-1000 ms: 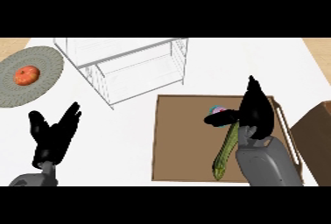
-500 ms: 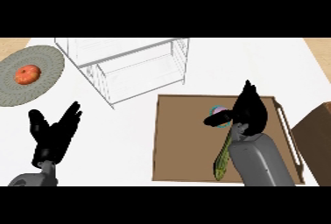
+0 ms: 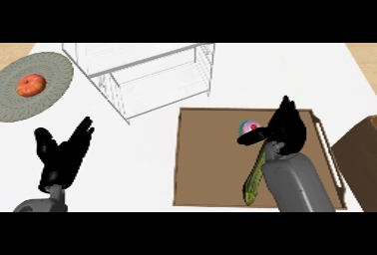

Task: Pick the cupcake from the tray and place it in the tiered shelf

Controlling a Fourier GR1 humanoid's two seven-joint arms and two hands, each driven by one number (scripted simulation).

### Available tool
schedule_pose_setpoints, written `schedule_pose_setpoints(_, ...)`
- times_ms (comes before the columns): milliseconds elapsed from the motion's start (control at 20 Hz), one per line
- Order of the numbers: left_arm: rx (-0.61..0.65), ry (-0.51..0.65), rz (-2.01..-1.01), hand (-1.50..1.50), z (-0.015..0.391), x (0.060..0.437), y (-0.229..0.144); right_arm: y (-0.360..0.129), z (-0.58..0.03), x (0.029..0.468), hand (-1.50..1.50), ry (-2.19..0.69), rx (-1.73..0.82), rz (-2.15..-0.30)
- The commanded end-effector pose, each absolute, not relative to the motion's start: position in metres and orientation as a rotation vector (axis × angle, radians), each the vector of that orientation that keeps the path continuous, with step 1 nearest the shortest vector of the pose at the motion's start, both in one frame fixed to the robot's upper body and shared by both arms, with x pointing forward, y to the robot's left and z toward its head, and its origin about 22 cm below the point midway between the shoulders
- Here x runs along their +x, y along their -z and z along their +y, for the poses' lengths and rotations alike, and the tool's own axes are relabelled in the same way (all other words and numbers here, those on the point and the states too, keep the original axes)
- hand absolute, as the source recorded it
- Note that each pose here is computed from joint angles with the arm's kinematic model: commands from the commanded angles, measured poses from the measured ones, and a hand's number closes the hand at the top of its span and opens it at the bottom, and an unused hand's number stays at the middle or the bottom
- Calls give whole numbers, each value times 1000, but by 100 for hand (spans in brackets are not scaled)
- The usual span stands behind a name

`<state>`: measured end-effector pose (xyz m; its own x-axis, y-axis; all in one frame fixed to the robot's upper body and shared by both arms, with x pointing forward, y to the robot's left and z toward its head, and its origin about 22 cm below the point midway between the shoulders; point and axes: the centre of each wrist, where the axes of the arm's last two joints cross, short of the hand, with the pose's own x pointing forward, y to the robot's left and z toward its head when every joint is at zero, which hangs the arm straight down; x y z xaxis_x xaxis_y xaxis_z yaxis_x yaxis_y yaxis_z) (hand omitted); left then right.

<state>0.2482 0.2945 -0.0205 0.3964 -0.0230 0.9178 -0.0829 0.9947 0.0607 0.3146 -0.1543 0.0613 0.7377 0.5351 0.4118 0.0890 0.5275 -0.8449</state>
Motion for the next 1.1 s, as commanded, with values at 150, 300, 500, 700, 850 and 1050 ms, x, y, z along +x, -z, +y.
schedule_pose_setpoints(150,75,-38,-1115,0,292,245,21,-60,-138,334,-150,-191,-1015,-622)
schedule_pose_setpoints(300,110,-34,-1113,0,305,260,9,-42,-149,312,-150,-187,-1008,-630)
schedule_pose_setpoints(500,73,-35,-1106,0,299,243,26,-26,-132,321,150,-569,-892,-542)
schedule_pose_setpoints(700,72,-30,-1109,0,289,248,18,-28,-113,324,150,-408,-859,-667)
schedule_pose_setpoints(850,95,-57,-1108,0,297,232,31,-36,-120,325,150,-379,-867,-752)
schedule_pose_setpoints(1050,73,-41,-1113,0,288,242,25,-37,-85,313,150,-570,-820,-899)
